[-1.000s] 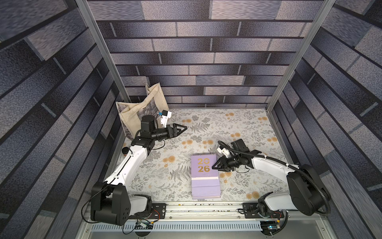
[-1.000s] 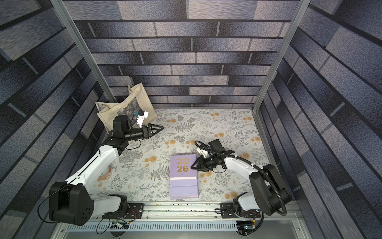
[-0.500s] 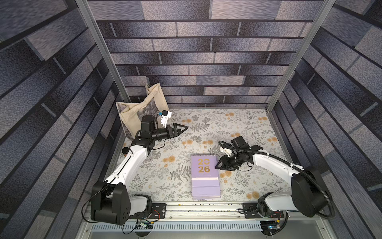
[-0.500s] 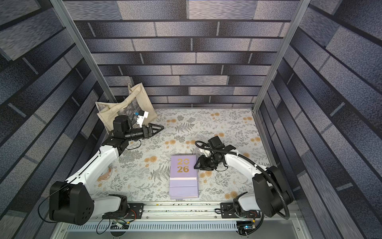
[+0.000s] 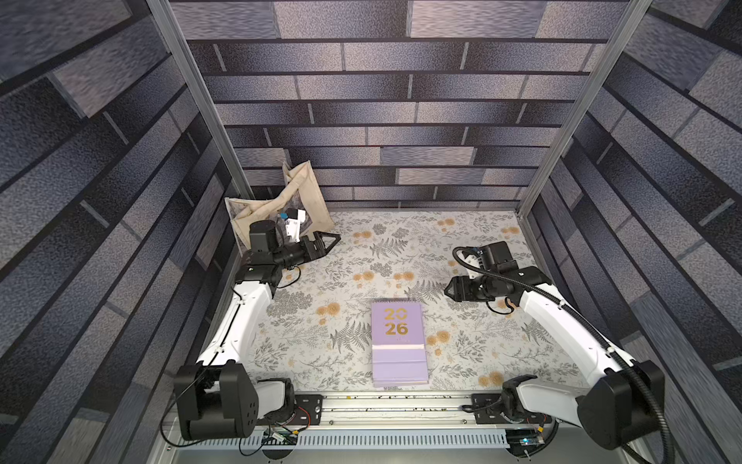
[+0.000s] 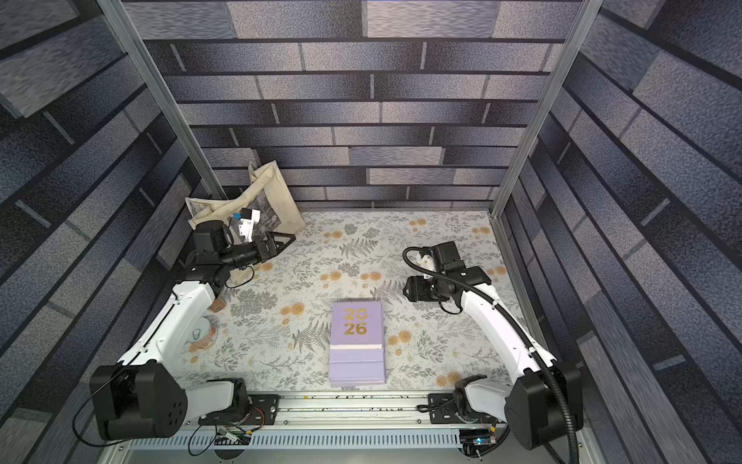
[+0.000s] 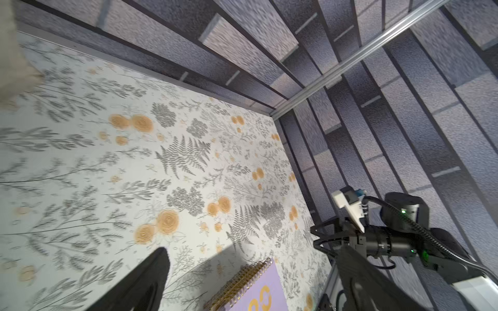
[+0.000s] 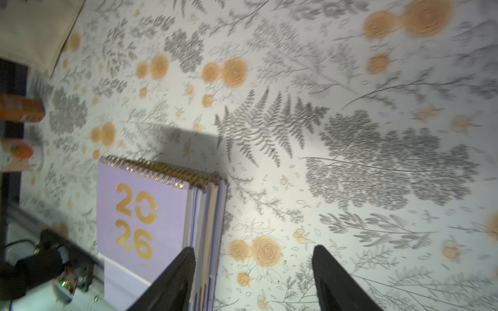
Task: Stack the calendars
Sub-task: Place the calendar at the calendar, then reset both arms
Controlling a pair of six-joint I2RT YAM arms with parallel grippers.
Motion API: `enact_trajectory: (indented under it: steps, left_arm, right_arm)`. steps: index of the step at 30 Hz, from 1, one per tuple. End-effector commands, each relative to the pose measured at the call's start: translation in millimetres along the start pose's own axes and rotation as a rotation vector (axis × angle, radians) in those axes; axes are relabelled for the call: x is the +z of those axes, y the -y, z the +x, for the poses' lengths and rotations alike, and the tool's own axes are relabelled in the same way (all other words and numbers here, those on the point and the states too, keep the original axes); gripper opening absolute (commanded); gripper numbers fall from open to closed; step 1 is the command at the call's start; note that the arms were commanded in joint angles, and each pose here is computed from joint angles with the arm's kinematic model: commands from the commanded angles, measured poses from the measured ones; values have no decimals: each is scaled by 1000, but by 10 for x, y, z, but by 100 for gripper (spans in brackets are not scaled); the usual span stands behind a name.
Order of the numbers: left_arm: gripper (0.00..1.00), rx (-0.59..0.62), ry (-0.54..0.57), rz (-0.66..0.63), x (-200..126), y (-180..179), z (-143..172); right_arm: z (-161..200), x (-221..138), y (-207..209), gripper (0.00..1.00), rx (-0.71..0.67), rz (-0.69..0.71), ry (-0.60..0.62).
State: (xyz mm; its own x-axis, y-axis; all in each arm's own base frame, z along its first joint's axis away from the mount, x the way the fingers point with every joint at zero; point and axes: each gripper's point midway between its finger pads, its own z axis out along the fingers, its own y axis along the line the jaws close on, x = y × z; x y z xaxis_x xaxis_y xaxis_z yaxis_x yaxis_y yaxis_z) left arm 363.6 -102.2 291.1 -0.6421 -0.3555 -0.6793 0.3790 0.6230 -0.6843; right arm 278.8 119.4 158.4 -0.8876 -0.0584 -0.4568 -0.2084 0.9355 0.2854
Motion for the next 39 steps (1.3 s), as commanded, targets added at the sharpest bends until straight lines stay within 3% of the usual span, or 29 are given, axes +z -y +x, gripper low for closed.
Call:
enact_trajectory:
  steps: [1, 6, 8, 15, 18, 22, 27, 32, 37, 39]
  left_arm:
    - [100, 76, 138, -229, -288, -252, -194]
    - [100, 204, 180, -404, -449, -603, -130]
    - [100, 176, 240, -526, -565, -841, -117]
    - [100, 296, 331, -848, -892, -1508, 258]
    - [100, 317, 398, -865, -934, -1688, 380]
    - [100, 297, 332, -866, -769, -1957, 572]
    - [100, 324, 268, -839, -501, -2154, 663]
    - [100, 398, 264, -823, -356, -2148, 572]
    - [100, 482, 232, -750, -52, -2215, 732]
    - [100, 442, 218, -756, -84, -2252, 729]
  right_arm:
    - [-231, -96, 521, 100, -31, 231, 109]
    - [-504, -112, 882, 100, 0, 341, 254]
    - [-557, -83, 1035, 100, 17, 385, 296]
    - [-602, 169, 1620, 100, 122, 511, 421]
    - [-596, 331, 1789, 100, 140, 569, 449]
    - [-602, 467, 1936, 100, 120, 627, 482]
    - [-692, 597, 1789, 100, 36, 528, 514]
    - [-625, 459, 1750, 100, 26, 530, 601]
    - [-671, 460, 1626, 100, 23, 452, 656]
    - [-709, 492, 1615, 100, 36, 429, 694]
